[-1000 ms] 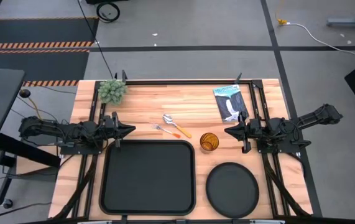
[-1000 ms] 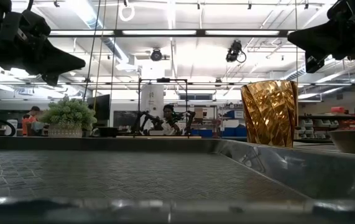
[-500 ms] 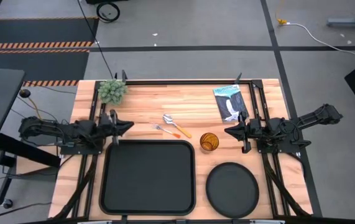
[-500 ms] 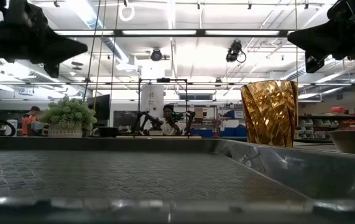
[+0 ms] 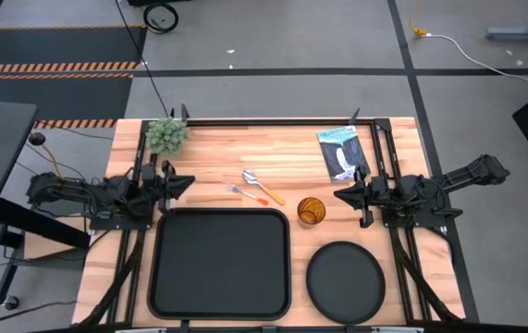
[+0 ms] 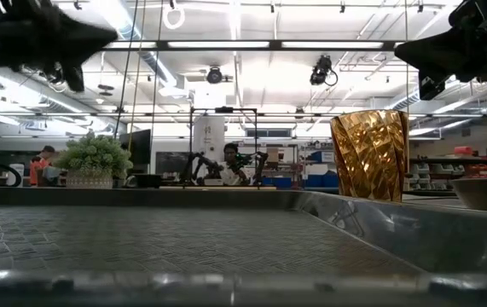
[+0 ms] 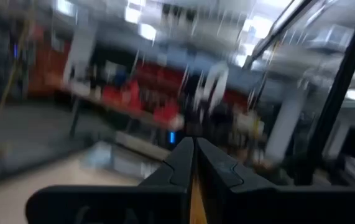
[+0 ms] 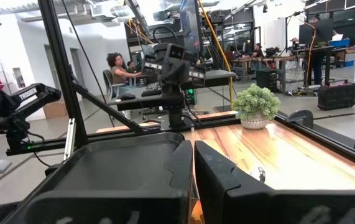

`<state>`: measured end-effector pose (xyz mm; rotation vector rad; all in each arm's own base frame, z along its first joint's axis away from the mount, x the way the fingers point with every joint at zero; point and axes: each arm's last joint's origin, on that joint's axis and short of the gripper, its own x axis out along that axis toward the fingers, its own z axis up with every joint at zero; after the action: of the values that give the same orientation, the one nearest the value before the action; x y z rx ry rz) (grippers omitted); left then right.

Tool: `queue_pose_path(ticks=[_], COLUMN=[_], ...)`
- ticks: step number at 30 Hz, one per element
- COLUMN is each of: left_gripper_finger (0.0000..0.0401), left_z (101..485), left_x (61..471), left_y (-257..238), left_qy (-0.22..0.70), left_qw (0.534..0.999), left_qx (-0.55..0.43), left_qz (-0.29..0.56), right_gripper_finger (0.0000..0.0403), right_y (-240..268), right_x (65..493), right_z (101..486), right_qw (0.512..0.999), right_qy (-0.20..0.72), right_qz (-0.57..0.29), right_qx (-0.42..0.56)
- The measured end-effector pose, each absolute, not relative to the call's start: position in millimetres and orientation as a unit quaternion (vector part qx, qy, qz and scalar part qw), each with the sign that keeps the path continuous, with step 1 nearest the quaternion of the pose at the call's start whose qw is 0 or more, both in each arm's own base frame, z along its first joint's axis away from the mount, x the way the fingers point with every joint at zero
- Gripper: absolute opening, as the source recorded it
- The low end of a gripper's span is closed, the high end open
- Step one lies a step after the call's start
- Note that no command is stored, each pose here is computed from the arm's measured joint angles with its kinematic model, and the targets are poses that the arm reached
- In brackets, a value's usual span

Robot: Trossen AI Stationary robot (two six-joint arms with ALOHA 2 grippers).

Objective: Pick and place plate/cup/fork/spoon on tray
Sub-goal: Put the brown cup on the black tray

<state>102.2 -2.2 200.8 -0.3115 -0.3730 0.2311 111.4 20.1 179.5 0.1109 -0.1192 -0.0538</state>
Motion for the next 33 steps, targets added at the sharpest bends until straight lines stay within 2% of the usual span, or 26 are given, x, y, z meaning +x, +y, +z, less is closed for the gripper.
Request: queue_pose_path(ticks=[7,20,25,33], left_gripper_finger=[0.0008,0.0020,0.0012,0.0012], left_z=[245,275,283,262], left_x=[116,214,253,323], left_y=[0,14,21,22], left_qy=[-0.200,-0.047,-0.027,0.059], left_qw=[0.968,0.973,0.972,0.978], left_qx=[-0.055,0.086,0.086,0.082], left_qz=[0.143,0.208,0.219,0.184], right_gripper_finger=[0.0023,0.0023,0.0023,0.0023], right_y=[20,20,20,20], right_x=[111,112,112,112], right_z=[179,179,179,179], right_qw=[0.996,0.996,0.996,0.996], right_qy=[-0.059,-0.058,-0.058,-0.058], right_qz=[-0.027,-0.027,-0.027,-0.027], right_qx=[0.055,0.055,0.055,0.055])
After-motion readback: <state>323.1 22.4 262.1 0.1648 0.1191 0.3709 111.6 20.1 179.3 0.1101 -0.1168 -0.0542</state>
